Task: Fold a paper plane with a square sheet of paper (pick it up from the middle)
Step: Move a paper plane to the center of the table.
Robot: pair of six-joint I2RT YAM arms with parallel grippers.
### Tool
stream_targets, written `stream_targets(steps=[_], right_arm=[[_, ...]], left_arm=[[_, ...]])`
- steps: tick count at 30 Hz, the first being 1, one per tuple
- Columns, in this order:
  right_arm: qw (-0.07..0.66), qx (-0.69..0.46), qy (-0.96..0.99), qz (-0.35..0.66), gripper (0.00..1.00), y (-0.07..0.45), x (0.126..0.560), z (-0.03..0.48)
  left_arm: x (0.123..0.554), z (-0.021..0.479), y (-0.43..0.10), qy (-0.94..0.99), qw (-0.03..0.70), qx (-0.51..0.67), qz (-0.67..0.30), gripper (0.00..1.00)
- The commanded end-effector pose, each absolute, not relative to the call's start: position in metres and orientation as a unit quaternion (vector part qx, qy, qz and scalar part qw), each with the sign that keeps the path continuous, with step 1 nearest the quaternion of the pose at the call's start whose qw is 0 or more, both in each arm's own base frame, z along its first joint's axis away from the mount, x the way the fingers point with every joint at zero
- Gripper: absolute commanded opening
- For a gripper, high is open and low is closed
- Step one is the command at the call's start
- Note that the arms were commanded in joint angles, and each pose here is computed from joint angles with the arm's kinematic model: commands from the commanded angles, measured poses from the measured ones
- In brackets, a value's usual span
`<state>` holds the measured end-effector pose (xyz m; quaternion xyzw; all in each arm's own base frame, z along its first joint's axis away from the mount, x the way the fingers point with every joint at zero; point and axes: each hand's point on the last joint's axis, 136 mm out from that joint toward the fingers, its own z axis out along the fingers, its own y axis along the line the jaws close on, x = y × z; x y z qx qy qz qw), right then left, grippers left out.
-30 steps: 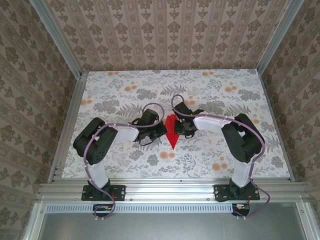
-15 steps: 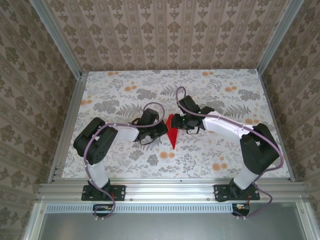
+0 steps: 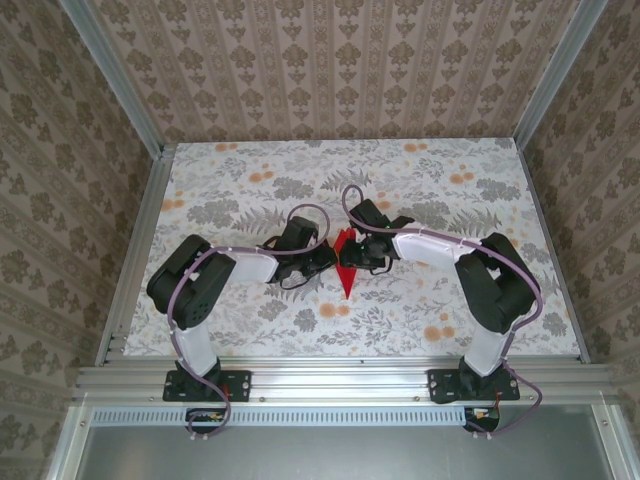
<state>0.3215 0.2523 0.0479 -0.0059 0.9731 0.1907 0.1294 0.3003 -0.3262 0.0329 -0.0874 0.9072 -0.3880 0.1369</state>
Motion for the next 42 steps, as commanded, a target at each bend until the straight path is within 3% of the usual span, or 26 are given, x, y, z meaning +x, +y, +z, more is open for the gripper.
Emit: stream_targets(steps=[1,13,22,34,42], right_arm=[[0.109,-0.018,0.975,0.194,0.37,0.257,0.311,0.039],[0.107,-0.007,0.978,0.181,0.44,0.253,0.3,0.038],[0.128,0.028,0.977,0.169,0.42,0.25,0.291,0.036],[0.176,0.041,0.969,0.168,0.37,0.256,0.314,0.043],[0.17,0.046,0.974,0.144,0.33,0.252,0.317,0.031]], left_arm=[[0.301,0.034,-0.326,0.903,0.134,-0.094,-0.397,0.0],[0.303,0.036,-0.327,0.9,0.133,-0.1,-0.404,0.0],[0.303,0.035,-0.327,0.9,0.134,-0.101,-0.403,0.0],[0.301,0.037,-0.329,0.897,0.131,-0.097,-0.41,0.0],[0.3,0.037,-0.329,0.897,0.131,-0.095,-0.411,0.0]])
